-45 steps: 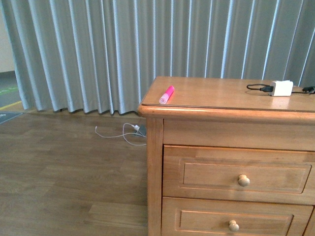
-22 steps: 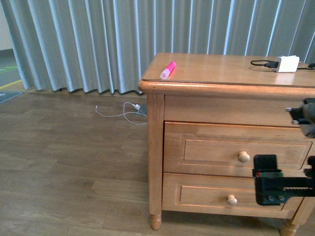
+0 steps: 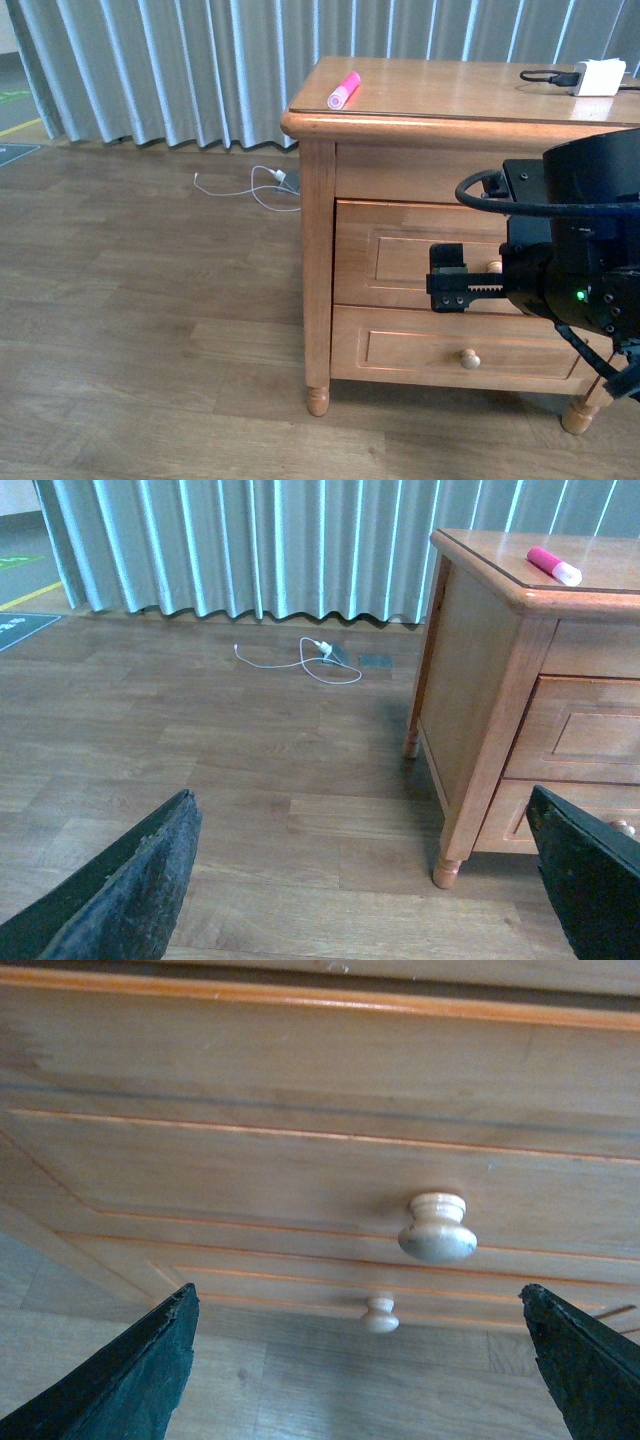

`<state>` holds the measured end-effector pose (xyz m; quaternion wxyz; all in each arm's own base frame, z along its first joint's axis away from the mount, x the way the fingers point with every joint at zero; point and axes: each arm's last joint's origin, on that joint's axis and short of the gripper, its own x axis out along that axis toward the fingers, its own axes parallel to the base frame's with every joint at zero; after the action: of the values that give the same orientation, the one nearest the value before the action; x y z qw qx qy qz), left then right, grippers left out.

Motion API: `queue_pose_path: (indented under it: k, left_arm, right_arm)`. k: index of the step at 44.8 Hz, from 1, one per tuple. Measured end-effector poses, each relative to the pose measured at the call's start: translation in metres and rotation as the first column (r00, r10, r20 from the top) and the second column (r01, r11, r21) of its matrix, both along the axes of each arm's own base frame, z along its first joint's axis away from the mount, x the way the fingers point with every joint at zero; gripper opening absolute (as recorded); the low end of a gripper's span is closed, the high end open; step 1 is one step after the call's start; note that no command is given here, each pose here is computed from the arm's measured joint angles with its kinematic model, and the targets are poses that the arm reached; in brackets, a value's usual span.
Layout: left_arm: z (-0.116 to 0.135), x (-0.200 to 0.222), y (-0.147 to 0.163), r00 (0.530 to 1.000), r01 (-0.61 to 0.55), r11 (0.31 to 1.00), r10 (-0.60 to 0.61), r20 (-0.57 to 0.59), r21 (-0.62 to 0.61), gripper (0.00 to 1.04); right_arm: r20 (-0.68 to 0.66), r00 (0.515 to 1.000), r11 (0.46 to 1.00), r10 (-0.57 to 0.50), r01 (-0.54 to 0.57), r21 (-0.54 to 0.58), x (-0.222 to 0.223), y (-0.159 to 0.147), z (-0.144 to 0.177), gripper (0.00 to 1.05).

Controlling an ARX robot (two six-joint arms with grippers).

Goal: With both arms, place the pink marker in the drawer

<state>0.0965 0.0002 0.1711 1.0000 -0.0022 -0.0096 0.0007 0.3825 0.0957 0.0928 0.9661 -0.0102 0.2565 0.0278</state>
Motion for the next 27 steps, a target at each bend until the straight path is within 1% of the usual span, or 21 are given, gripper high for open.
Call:
queue_pose_path:
  k: [10, 27]
  left_arm:
    - [0.000, 0.000, 0.000, 1.000, 0.000, 1.000, 0.000, 0.000, 0.000, 0.99]
    - [0.000, 0.000, 0.000, 1.000, 0.000, 1.000, 0.000, 0.000, 0.000, 0.99]
  right_arm:
    - [0.025, 0.999, 0.999, -0.039, 0.039, 0.005, 0.021, -0.003, -0.005, 0.96]
    - [0.037, 0.996, 0.997, -0.075, 0.075, 0.020, 0.033, -0.010, -0.019, 0.96]
